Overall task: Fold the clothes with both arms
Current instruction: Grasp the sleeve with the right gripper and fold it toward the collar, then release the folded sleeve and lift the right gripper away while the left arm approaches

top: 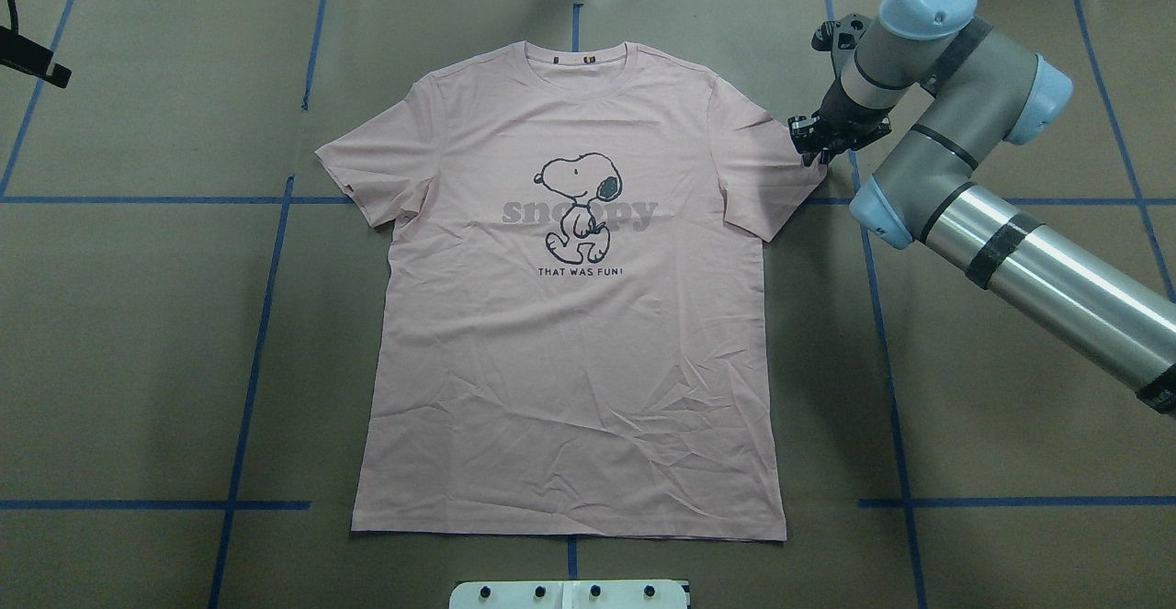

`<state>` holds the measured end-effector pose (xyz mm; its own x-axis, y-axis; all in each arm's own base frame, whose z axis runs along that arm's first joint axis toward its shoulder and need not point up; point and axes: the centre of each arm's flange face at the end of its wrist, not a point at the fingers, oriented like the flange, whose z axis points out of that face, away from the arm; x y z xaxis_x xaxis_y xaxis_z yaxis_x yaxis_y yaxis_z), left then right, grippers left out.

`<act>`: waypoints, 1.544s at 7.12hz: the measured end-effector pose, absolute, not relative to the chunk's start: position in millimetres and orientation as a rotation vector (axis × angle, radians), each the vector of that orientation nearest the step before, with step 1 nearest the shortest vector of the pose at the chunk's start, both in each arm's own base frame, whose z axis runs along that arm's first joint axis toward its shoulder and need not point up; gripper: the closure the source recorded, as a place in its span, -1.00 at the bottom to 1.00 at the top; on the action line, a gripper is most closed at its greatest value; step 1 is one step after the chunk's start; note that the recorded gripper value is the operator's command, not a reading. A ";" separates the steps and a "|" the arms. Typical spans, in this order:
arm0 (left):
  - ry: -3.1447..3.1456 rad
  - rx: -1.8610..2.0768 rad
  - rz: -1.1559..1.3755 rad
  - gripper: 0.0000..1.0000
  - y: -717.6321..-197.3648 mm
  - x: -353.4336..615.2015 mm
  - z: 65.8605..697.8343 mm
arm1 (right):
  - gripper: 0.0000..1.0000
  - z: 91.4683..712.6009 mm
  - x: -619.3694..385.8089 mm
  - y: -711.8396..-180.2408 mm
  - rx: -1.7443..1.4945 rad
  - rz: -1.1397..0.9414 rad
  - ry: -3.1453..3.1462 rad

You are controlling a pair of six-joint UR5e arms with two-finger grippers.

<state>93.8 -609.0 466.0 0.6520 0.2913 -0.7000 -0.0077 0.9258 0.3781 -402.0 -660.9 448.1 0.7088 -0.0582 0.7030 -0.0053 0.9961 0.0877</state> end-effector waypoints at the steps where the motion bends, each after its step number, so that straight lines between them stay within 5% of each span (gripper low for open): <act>1: 0.848 0.360 0.174 -1.00 -609.0 93.8 466.1 | 1.00 443.8 -402.5 -661.3 0.089 -0.032 -0.787; 9: 0.846 0.358 0.176 -1.00 -609.0 93.8 469.5 | 1.00 271.8 -499.9 -670.7 0.237 -0.124 -0.868; 11: 0.847 0.358 0.175 -1.00 -609.1 93.8 468.4 | -0.99 245.0 -524.5 -687.4 0.240 -0.115 -0.848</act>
